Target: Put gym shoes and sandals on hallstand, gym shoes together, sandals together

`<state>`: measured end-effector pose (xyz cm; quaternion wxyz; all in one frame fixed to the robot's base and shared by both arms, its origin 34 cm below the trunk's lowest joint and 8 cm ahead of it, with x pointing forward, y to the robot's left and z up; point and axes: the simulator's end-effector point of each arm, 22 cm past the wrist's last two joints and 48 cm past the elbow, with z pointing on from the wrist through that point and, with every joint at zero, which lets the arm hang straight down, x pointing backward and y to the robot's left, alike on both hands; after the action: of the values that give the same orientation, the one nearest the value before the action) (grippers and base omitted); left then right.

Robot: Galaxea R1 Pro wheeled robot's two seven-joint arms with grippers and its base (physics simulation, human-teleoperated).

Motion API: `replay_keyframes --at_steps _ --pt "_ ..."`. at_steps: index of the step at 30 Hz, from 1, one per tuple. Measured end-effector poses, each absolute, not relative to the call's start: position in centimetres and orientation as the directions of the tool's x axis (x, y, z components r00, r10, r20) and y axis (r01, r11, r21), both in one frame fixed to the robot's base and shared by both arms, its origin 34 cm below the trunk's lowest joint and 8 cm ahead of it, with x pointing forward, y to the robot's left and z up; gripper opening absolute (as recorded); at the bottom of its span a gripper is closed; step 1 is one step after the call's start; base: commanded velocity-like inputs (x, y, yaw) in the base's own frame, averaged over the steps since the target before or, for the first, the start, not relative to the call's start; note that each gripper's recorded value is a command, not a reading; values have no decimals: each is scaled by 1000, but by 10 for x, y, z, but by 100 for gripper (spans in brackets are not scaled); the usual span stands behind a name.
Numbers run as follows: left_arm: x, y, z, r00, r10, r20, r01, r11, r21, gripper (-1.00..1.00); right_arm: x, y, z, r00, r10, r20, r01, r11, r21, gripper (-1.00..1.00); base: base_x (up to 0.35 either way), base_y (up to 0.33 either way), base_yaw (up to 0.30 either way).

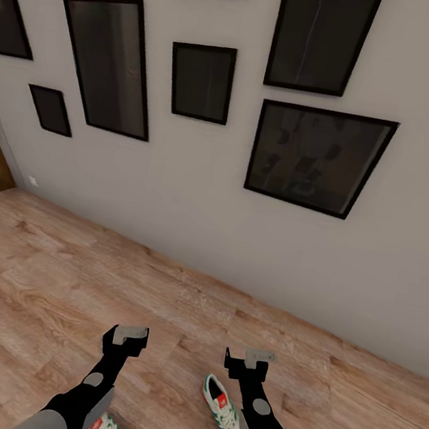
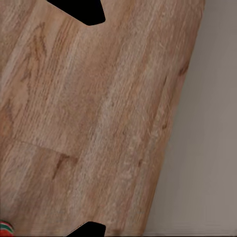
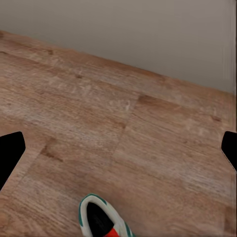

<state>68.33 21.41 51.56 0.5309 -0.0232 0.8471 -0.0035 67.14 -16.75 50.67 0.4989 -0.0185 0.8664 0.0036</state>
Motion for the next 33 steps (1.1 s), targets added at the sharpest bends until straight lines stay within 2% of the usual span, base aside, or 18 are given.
replay_keyframes --at_steps 33 --pt "683 214 516 -435 -43 -899 -36 999 -31 100 671 -167 507 -501 -28 -865 -36 999 -12 100 0 0 -261"
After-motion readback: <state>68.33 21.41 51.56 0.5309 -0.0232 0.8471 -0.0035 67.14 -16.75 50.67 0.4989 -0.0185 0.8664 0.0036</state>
